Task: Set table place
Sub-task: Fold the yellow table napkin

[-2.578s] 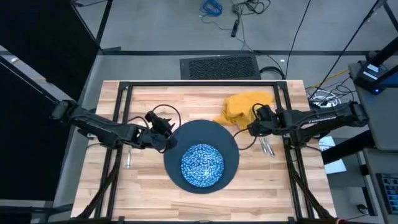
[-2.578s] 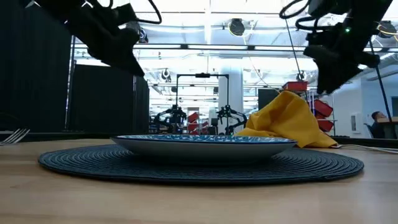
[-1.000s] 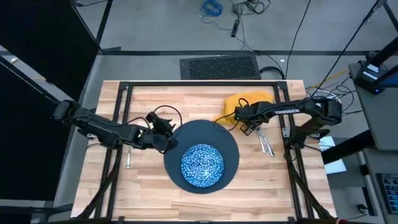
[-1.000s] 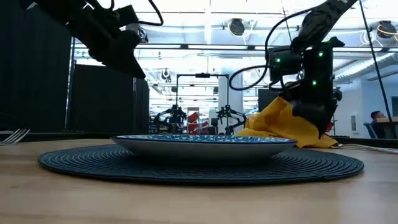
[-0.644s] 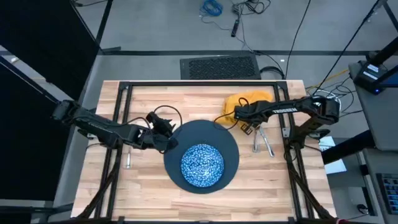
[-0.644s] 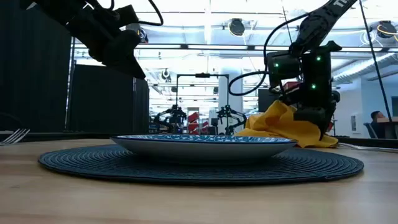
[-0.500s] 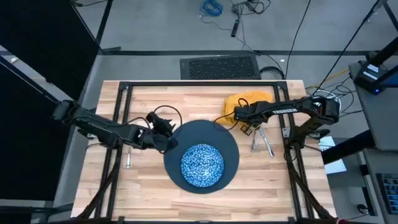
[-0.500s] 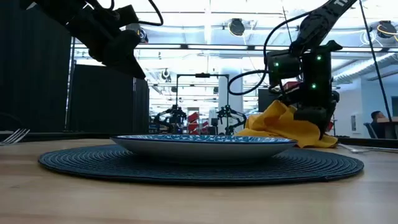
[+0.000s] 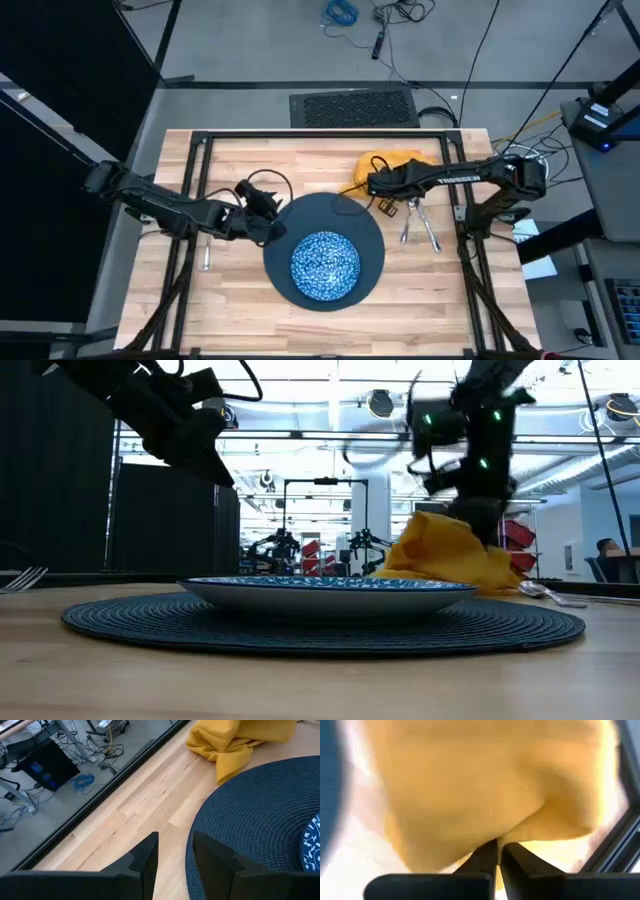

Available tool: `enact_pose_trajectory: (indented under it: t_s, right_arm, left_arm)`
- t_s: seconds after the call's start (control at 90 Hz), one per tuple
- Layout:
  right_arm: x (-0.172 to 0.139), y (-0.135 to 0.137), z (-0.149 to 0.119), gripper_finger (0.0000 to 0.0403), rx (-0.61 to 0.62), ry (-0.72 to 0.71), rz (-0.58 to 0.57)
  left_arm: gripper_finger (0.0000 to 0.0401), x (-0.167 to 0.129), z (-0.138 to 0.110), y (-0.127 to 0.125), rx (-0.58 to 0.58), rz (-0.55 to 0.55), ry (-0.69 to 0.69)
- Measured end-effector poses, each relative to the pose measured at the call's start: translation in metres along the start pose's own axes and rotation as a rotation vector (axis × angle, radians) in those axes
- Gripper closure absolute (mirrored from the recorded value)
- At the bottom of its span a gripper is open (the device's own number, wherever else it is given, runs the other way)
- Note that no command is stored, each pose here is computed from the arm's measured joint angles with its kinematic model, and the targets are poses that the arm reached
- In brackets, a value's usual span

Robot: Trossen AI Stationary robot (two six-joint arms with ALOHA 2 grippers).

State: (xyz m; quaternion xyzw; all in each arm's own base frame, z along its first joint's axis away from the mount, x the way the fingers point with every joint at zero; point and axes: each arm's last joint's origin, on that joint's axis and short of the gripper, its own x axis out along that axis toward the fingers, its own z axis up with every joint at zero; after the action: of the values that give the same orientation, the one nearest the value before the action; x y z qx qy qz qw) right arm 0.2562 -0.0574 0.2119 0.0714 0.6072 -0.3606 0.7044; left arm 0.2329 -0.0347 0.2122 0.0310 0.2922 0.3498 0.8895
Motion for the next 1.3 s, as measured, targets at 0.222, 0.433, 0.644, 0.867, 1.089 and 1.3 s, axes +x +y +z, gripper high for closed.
enact_pose_trajectory:
  t_s: [0.222,0.433,0.644,0.867,1.089,1.3]
  right_arm:
    - [-0.073,0.022,0.033,0.0403,-0.031,-0.269,0.160]
    - [-0.130,0.038,0.048,0.0403,-0.020,-0.518,0.322]
    - [-0.140,0.045,0.052,0.0403,-0.032,-0.594,0.390]
    - [-0.145,0.047,0.056,0.0403,-0.036,-0.654,0.448]
    - [-0.149,0.053,0.060,0.0403,-0.068,-0.691,0.530]
    - [-0.152,0.058,0.055,0.0403,-0.099,-0.689,0.538]
  left_arm:
    - [0.0294,0.000,0.000,0.000,0.000,-0.010,0.004]
    - [0.0294,0.000,0.008,-0.004,-0.076,-0.037,-0.060]
    - [0.0294,-0.007,0.025,-0.012,-0.123,-0.114,-0.191]
    - [0.0294,-0.006,0.027,-0.019,-0.134,-0.138,-0.224]
    - [0.0294,0.010,0.024,-0.033,-0.083,-0.077,-0.250]
    - [0.0294,0.017,0.017,-0.035,-0.064,0.091,-0.253]
